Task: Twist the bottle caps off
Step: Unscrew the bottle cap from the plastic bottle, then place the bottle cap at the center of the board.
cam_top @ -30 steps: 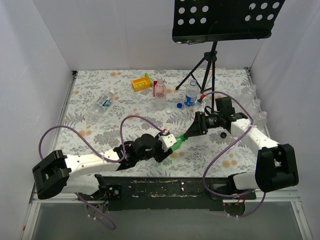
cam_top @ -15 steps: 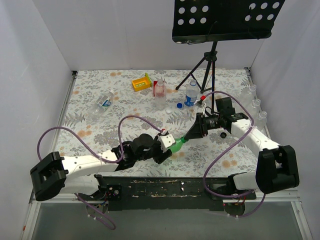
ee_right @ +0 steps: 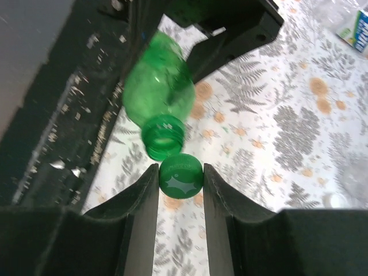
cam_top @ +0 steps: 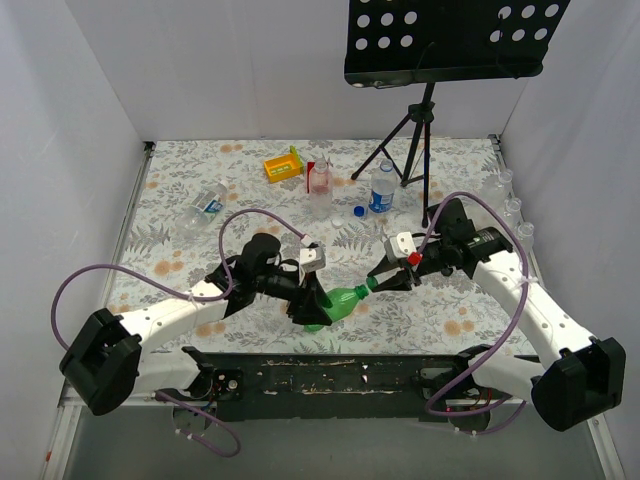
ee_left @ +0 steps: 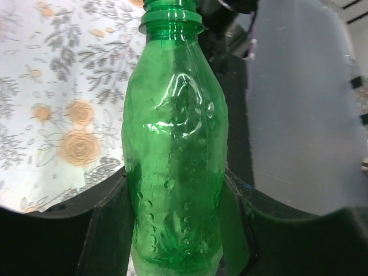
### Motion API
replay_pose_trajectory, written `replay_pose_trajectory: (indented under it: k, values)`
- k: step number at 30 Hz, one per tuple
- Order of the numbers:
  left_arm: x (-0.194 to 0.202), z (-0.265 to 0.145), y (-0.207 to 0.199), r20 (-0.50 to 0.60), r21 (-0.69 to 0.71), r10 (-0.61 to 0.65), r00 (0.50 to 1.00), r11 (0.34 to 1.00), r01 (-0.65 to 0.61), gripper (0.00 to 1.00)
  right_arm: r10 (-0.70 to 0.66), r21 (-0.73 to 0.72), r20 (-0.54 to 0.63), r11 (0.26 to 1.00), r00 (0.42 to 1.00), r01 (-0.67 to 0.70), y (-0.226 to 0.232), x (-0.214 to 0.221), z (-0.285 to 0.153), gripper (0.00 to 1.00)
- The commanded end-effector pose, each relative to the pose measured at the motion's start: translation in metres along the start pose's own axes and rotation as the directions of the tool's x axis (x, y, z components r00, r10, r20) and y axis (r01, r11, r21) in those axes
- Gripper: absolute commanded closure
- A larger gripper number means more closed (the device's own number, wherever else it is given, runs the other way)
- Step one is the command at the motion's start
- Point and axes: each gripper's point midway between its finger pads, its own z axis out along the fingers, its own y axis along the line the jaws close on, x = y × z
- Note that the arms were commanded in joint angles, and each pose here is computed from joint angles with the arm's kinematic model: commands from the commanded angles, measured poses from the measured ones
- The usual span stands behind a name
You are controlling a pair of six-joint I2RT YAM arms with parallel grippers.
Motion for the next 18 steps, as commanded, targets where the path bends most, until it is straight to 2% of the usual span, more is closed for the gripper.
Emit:
replay_pose_trajectory:
  k: [1,6,12,18]
  values:
    - [-0.012,-0.005,-0.027,-0.001,0.186,0.012,1.0,0.982,-0.012,0.94,-0.148,0.06,-0.144,0.986,0.978,0.158,-0.02,0.021,-0.01,0.92]
    - [-0.003,-0.005,-0.005,-0.028,0.058,0.034,0.999,0.998,-0.032,0.93,-0.105,0.077,-0.099,0.991,0.99,0.113,-0.019,0.012,-0.009,0.92]
    - [0.007,-0.009,0.0,-0.055,0.014,0.045,0.997,0.999,-0.044,0.93,-0.066,0.085,-0.054,0.994,0.996,0.071,-0.019,0.003,-0.009,0.92]
    - [0.016,-0.016,0.013,-0.073,-0.09,0.057,0.996,0.994,-0.064,0.93,-0.002,0.145,0.016,0.989,1.0,0.0,-0.028,-0.003,-0.022,0.93]
